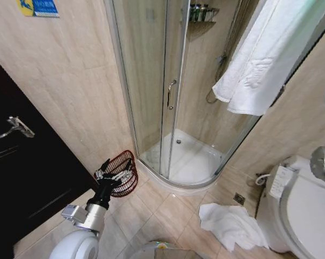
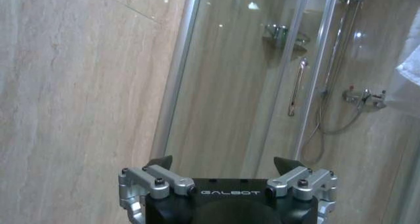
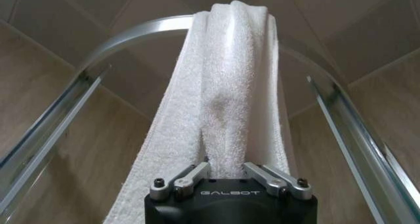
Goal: Discard the used towel into the hamper.
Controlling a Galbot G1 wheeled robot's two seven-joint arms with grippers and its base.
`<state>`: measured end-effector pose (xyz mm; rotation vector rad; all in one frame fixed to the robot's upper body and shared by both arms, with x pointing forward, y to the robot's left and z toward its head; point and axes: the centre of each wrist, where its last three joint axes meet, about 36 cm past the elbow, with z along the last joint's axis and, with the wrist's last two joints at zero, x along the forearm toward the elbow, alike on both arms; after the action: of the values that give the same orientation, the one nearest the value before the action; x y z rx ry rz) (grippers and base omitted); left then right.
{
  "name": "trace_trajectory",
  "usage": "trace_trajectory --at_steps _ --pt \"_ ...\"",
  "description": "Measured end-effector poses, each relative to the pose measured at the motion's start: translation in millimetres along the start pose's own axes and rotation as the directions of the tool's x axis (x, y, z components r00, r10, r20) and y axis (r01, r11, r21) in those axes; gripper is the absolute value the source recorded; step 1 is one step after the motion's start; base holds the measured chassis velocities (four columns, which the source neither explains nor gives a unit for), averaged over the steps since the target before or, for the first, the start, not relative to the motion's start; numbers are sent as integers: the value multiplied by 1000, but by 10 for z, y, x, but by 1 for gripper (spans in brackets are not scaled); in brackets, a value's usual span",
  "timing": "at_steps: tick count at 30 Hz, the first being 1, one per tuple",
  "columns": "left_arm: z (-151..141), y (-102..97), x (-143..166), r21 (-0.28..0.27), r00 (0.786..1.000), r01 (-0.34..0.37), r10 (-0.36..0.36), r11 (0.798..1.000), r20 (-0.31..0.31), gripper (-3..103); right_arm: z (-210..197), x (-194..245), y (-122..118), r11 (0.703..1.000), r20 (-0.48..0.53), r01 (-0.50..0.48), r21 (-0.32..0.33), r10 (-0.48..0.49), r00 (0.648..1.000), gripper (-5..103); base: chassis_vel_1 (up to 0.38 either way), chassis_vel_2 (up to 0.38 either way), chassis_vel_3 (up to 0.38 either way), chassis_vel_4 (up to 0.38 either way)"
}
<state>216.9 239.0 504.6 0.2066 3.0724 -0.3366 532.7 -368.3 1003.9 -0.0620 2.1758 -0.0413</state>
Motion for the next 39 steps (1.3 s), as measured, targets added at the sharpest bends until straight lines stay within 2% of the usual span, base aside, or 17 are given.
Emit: trace_trajectory --at_steps 9,23,35,39 --pt "0 0 0 0 1000 0 0 1000 0 100 -4 50 -26 1000 -5 9 -8 -9 1000 7 0 0 0 0" --pt "0 0 0 0 1000 0 0 1000 0 100 112 452 -55 999 -36 49 -19 -50 998 7 0 0 0 0" --pt "0 0 0 0 1000 0 0 1000 0 100 135 545 -121 998 -46 58 -14 -59 997 7 0 0 0 0" --pt "0 0 0 0 1000 0 0 1000 0 100 183 719 -119 996 -63 84 -22 -85 994 7 0 0 0 0"
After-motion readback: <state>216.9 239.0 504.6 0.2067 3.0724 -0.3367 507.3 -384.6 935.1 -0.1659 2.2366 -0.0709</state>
